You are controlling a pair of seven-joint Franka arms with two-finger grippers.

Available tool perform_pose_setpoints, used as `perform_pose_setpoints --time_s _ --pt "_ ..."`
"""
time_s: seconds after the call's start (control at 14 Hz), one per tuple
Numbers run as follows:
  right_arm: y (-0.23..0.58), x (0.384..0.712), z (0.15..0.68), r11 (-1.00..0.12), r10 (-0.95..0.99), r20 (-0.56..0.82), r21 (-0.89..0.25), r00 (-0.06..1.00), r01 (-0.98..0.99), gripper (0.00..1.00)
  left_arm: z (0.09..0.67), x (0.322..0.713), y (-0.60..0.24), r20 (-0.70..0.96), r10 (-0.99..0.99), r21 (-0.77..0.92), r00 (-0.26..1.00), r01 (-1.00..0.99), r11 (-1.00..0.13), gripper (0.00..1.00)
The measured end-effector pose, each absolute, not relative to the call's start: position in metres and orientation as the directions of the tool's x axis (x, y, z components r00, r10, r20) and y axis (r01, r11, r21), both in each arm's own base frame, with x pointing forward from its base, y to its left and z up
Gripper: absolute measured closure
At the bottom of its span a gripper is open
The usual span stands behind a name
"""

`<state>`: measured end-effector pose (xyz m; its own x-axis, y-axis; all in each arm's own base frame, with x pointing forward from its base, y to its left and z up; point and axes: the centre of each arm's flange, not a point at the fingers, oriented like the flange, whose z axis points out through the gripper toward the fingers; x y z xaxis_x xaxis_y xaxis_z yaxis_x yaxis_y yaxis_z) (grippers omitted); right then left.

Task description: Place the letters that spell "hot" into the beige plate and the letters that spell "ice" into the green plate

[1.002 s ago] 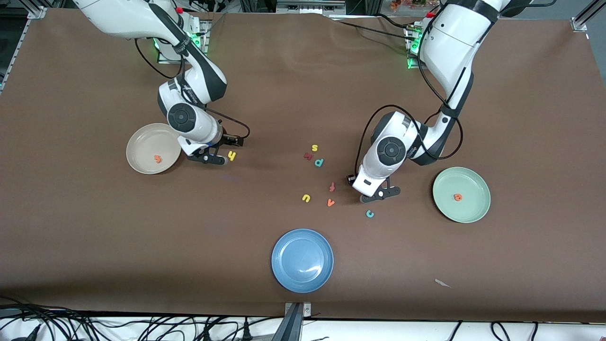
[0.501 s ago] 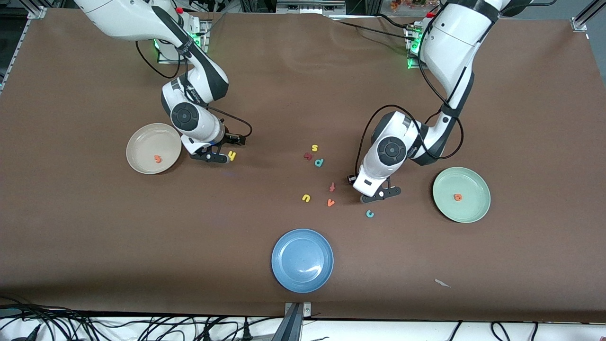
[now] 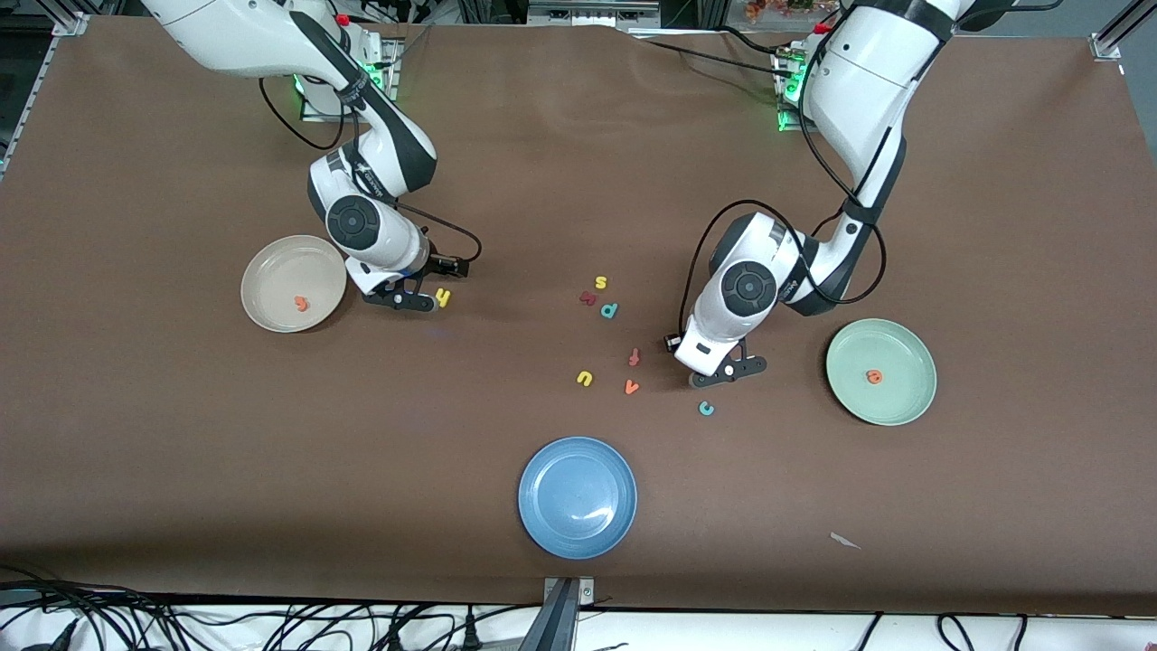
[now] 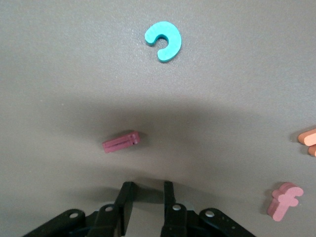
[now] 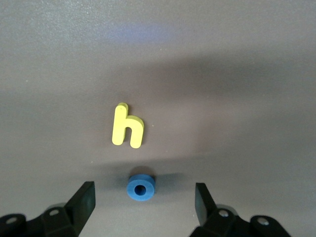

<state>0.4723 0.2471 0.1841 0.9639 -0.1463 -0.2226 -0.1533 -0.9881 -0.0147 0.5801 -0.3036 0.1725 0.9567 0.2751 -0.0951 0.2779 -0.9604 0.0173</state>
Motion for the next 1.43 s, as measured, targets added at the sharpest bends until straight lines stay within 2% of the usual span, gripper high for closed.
perform_pose_setpoints --time_s 0.14,0.5,0.64,0.79,0.86,0.93,1.0,1.07,1.14,1.22,1.29,1.36,1.43 --pt "0.247 0.472 0.184 -0.988 -0.147 -0.222 -0.015 0.964 -0.154 0.10 0.173 0.580 -0.303 -0.095 0.275 0.017 0.957 0.278 -0.960 0.71" --pt "0.251 0.473 0.185 -0.988 -0.141 -0.196 -0.034 0.970 -0.151 0.12 0.173 0.580 -0.303 -0.096 0.276 0.015 0.956 0.278 -0.960 0.67" --pt "0.254 0.471 0.184 -0.989 -0.135 -0.193 -0.038 0.972 -0.145 0.12 0.174 0.581 -0.300 -0.110 0.274 -0.007 0.955 0.275 -0.961 0.62" --pt "0.260 0.465 0.180 -0.991 -0.122 -0.199 -0.037 0.972 -0.132 0.12 0.184 0.585 -0.296 -0.097 0.251 -0.032 0.963 0.249 -0.968 0.47" --pt "0.262 0.463 0.177 -0.991 -0.117 -0.201 -0.038 0.973 -0.127 0.16 0.190 0.587 -0.294 -0.091 0.238 -0.036 0.967 0.236 -0.971 0.40" --pt "0.263 0.462 0.175 -0.992 -0.111 -0.203 -0.036 0.973 -0.120 0.16 0.195 0.589 -0.291 -0.087 0.213 -0.035 0.973 0.211 -0.977 0.40" --pt "0.263 0.461 0.173 -0.993 -0.106 -0.204 -0.033 0.973 -0.115 0.23 0.199 0.590 -0.289 -0.085 0.180 -0.032 0.980 0.178 -0.984 0.37" --pt "0.262 0.461 0.171 -0.993 -0.104 -0.204 -0.030 0.973 -0.113 0.25 0.201 0.592 -0.286 -0.084 0.137 -0.028 0.987 0.135 -0.990 0.37" --pt "0.260 0.462 0.170 -0.993 -0.106 -0.203 -0.028 0.973 -0.114 0.26 0.201 0.594 -0.282 -0.085 0.086 -0.024 0.993 0.084 -0.996 0.32" --pt "0.258 0.463 0.170 -0.993 -0.108 -0.202 -0.026 0.973 -0.116 0.34 0.201 0.596 -0.278 -0.086 0.028 -0.020 0.996 0.026 -0.999 0.32" --pt "0.258 0.463 0.170 -0.993 -0.109 -0.201 -0.025 0.973 -0.117 0.34 0.201 0.598 -0.274 -0.087 -0.023 -0.015 0.996 -0.025 -1.000 0.28" --pt "0.258 0.463 0.170 -0.993 -0.109 -0.201 -0.025 0.973 -0.117 0.41 0.201 0.599 -0.271 -0.088 -0.067 -0.011 0.994 -0.068 -0.998 0.28" --pt "0.257 0.464 0.170 -0.993 -0.109 -0.200 -0.025 0.974 -0.117 0.52 0.200 0.599 -0.269 -0.089 -0.103 -0.008 0.991 -0.104 -0.995 0.23"
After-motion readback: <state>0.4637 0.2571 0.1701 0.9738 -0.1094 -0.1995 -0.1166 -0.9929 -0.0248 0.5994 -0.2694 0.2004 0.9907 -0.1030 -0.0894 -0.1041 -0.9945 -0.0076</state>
